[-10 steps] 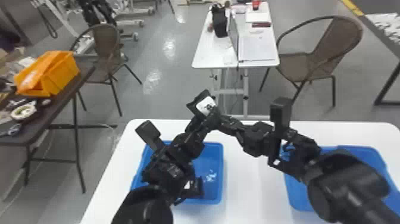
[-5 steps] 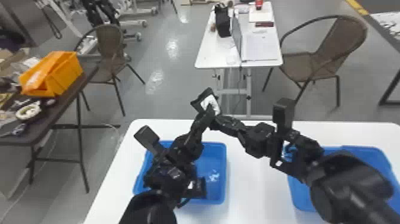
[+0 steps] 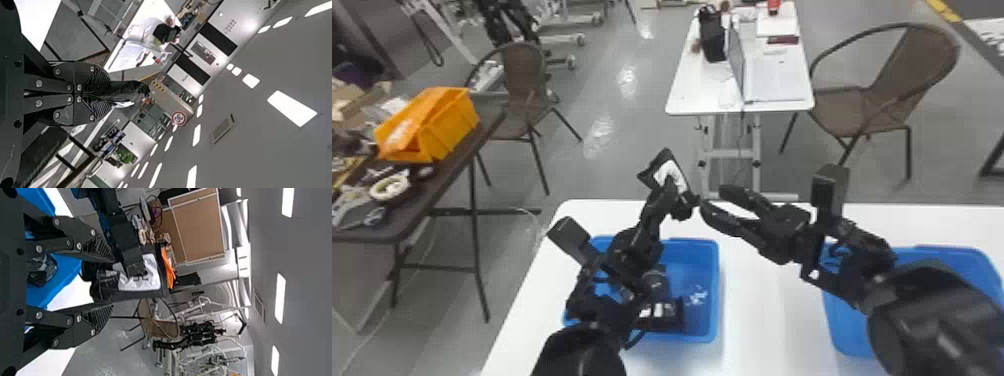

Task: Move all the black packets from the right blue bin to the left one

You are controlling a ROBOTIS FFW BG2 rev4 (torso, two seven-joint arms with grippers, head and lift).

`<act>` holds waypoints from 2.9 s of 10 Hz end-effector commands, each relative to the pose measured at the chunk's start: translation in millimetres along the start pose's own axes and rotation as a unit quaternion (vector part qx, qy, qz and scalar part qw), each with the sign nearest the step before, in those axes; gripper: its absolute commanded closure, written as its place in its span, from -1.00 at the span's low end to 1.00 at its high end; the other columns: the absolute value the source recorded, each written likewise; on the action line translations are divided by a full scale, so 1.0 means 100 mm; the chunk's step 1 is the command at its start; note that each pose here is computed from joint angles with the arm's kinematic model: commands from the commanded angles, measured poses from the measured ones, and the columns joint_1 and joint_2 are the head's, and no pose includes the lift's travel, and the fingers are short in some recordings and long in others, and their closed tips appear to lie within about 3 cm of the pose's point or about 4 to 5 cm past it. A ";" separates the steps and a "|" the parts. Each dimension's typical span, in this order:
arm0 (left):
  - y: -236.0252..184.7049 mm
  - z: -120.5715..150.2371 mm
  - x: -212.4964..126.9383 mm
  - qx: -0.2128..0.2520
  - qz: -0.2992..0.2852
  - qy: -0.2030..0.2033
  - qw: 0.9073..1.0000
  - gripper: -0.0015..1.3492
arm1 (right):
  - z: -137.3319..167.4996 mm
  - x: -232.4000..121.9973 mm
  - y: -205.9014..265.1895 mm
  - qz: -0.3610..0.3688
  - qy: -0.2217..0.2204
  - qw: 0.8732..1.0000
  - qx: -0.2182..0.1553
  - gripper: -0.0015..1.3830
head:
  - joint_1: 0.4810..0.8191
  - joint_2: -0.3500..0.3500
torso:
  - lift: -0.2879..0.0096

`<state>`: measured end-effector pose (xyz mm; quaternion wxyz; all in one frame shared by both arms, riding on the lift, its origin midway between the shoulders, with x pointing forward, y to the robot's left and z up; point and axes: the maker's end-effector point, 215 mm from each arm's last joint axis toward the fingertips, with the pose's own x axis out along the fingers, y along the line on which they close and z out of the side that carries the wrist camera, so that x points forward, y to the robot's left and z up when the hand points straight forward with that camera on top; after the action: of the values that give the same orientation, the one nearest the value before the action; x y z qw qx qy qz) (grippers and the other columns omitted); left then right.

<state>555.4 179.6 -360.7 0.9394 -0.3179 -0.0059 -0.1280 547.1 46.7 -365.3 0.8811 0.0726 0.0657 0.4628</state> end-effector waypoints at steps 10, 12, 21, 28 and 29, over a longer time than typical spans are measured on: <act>1.00 -0.08 -0.72 0.209 0.090 0.017 0.974 -1.00 | 0.22 -1.15 -0.94 -0.181 -0.068 0.981 0.003 -0.74 | 0.27 0.50 | 0.94; 0.89 0.11 -0.71 0.214 0.081 -0.018 0.973 -0.93 | 0.23 -1.26 -1.00 -0.201 -0.081 0.976 0.013 -0.80 | 0.27 0.48 | 0.94; 0.49 0.20 -1.47 0.294 0.067 -0.050 0.952 -0.86 | -0.44 -2.62 -0.55 -0.287 -0.001 0.958 -0.023 -0.79 | 0.27 0.25 | 0.94; 0.82 0.01 -2.18 0.315 0.112 0.027 0.942 -0.86 | -1.00 -3.16 -0.15 -0.352 0.053 0.935 0.008 -0.79 | 0.27 0.35 | 0.94; 0.74 -0.03 -2.13 0.308 0.104 0.026 0.945 -0.86 | -1.02 -3.17 -0.15 -0.351 0.057 0.935 0.010 -0.79 | 0.27 0.36 | 0.94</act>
<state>365.9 290.1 -428.0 0.9996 -0.0041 0.0135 -0.0259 361.7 -216.0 -451.8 0.9817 0.0268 0.1393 0.1269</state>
